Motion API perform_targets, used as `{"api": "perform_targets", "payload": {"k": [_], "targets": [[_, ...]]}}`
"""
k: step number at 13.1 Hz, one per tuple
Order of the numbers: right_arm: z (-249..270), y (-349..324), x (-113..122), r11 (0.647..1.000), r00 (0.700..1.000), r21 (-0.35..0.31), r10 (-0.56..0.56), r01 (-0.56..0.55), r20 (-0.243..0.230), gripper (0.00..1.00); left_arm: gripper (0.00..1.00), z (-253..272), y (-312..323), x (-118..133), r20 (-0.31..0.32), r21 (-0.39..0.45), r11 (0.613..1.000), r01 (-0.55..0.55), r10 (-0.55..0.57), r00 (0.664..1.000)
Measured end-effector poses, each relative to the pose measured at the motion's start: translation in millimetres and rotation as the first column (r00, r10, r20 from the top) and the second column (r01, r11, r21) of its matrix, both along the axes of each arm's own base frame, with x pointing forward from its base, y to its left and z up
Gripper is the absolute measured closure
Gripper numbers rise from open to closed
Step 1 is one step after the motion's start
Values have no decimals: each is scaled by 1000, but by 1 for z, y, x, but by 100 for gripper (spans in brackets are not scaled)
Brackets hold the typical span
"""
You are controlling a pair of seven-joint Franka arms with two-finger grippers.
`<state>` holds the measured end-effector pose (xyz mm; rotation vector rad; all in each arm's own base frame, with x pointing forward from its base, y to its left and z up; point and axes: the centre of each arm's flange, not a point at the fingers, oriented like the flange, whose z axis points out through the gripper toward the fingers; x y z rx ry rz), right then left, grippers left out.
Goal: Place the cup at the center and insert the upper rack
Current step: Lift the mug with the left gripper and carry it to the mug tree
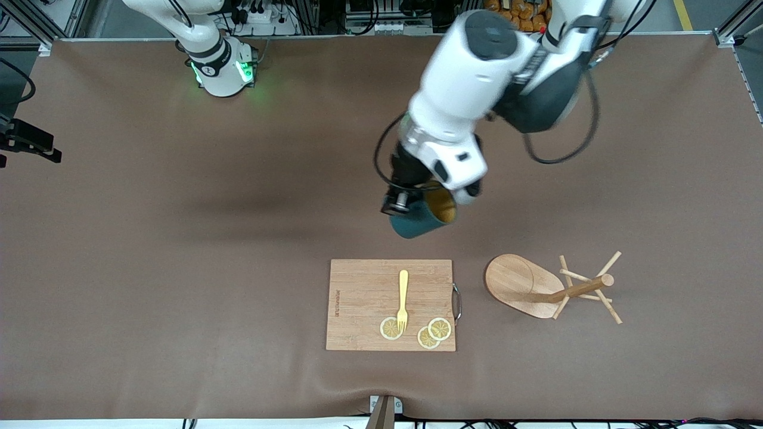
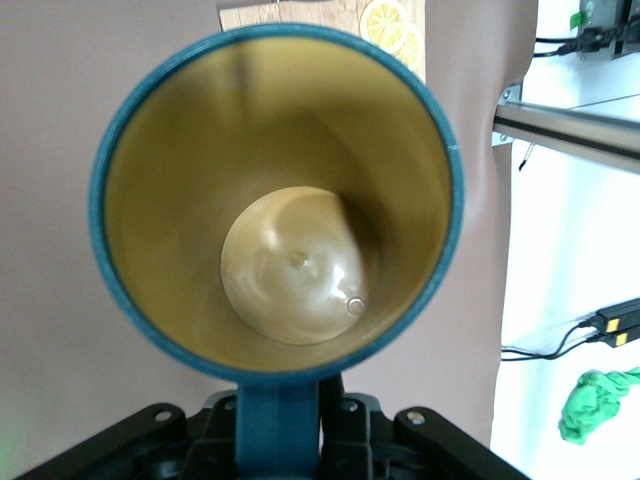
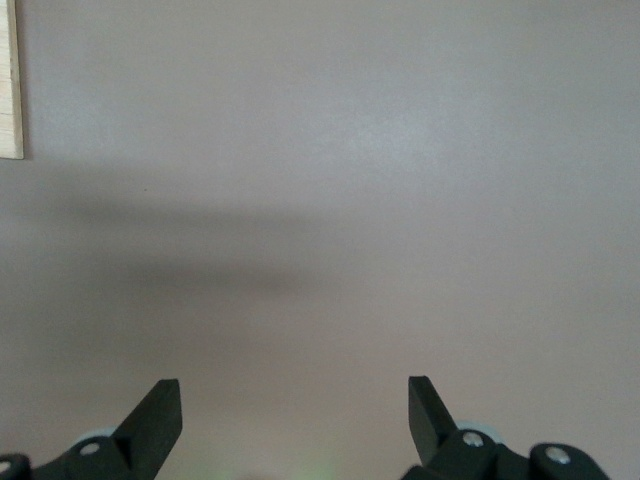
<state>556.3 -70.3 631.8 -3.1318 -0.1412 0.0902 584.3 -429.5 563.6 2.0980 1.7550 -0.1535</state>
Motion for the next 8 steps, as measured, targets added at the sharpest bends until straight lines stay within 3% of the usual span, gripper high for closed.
{"api": "perform_targets", "payload": {"k": [8], "targets": [[-2, 5, -3, 999, 1000, 47, 3, -2, -27, 0, 78, -2, 165, 78, -144, -281, 959, -25, -16, 989]]}}
